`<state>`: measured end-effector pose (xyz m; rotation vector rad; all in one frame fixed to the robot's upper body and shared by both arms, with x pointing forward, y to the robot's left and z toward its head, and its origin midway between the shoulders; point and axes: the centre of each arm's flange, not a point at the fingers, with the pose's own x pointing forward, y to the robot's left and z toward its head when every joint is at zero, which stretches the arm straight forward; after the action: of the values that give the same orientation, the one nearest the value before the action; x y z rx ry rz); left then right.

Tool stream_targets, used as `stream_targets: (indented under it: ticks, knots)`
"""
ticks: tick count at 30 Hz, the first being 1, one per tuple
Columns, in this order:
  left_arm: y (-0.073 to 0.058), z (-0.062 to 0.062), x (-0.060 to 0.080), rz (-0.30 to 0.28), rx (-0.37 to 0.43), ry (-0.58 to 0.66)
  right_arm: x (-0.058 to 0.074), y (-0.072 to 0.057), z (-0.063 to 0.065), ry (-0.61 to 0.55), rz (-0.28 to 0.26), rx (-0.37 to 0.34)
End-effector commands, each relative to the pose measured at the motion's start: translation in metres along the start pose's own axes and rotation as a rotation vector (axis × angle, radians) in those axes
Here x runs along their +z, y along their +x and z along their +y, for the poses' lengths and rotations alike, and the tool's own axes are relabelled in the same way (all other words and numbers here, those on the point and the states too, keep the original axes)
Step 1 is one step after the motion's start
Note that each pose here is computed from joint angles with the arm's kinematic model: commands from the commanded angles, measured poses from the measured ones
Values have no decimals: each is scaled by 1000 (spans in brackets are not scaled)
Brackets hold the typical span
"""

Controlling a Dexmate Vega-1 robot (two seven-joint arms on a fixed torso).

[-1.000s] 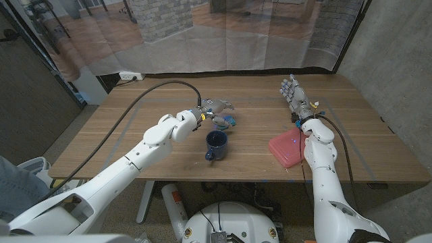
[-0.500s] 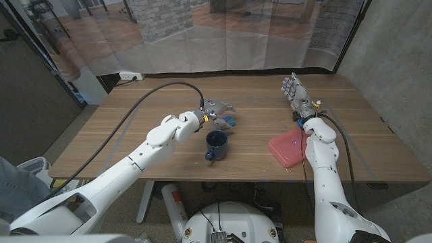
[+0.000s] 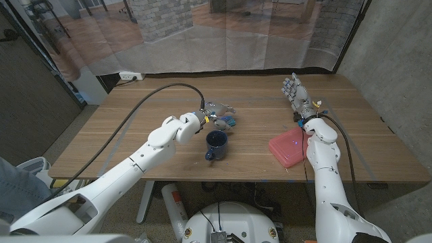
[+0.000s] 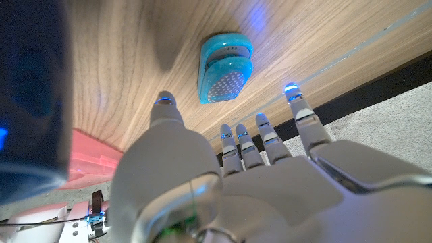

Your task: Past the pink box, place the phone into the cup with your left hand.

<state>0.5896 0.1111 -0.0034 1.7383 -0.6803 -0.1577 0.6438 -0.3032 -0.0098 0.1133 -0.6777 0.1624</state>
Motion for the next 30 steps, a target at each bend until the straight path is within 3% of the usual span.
stream_targets:
  ticks: [1, 18, 30]
  knots:
    - [3, -6, -2, 2, 10, -6, -2, -4, -3, -1, 6, -5]
    - [17, -7, -3, -18, -4, -15, -6, -3, -3, 7, 2, -18]
    - [19, -7, -5, -10, -18, -24, -13, 0, -2, 21, 6, -22]
